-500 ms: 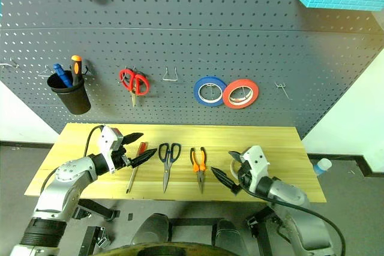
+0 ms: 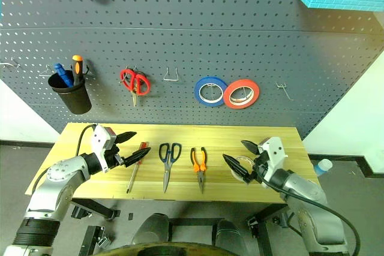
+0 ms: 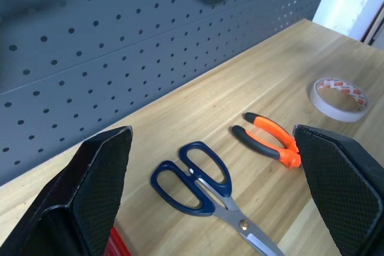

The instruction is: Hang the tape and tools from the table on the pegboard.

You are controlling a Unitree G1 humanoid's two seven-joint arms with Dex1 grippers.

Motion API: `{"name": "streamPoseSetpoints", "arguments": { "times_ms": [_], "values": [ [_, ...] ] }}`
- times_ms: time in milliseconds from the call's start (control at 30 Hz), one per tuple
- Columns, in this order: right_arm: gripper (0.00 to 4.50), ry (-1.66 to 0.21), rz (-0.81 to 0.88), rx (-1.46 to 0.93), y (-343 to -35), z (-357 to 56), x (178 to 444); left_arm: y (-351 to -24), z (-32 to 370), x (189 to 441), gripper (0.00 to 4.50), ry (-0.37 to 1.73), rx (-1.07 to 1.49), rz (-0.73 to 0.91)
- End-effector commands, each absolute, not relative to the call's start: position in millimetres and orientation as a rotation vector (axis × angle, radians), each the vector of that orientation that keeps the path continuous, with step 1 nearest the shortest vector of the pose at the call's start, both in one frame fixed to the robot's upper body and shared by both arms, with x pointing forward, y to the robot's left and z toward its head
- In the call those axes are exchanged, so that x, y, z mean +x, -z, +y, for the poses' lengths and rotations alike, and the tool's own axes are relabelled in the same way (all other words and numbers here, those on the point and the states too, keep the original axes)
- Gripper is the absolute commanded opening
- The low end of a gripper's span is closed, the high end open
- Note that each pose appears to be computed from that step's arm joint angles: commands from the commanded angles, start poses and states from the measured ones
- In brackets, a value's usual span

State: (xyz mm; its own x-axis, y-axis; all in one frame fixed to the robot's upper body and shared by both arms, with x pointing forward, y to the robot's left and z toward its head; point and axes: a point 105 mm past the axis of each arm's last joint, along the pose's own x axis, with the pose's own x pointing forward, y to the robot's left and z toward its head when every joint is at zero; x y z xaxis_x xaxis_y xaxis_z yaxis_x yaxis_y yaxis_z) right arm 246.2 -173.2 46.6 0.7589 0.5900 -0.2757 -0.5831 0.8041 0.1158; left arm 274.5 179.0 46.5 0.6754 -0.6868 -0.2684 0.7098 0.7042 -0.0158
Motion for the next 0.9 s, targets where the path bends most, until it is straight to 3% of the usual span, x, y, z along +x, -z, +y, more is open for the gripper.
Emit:
{"name": "streamPoseSetpoints", "arguments": {
  "times_ms": [33,167,567,900],
  "values": [
    [4.5,-0.573,0.371,-0.072,-33.8,-168.4,257.4,-48.2,170.7,279.1,4.48,0.813,0.152,0.266],
    [4.5,-0.542,0.455,-0.115,-14.0,-155.1,259.0,-49.2,157.7,278.4,4.48,0.858,0.162,0.259],
    [4.5,-0.564,0.529,-0.124,0.0,-126.3,247.5,-44.8,134.6,258.7,4.48,0.954,0.153,0.293],
    [4.5,-0.572,0.571,-0.159,1.7,-135.2,246.6,-42.9,132.1,223.6,4.48,0.943,0.103,0.32]
  ]
}}
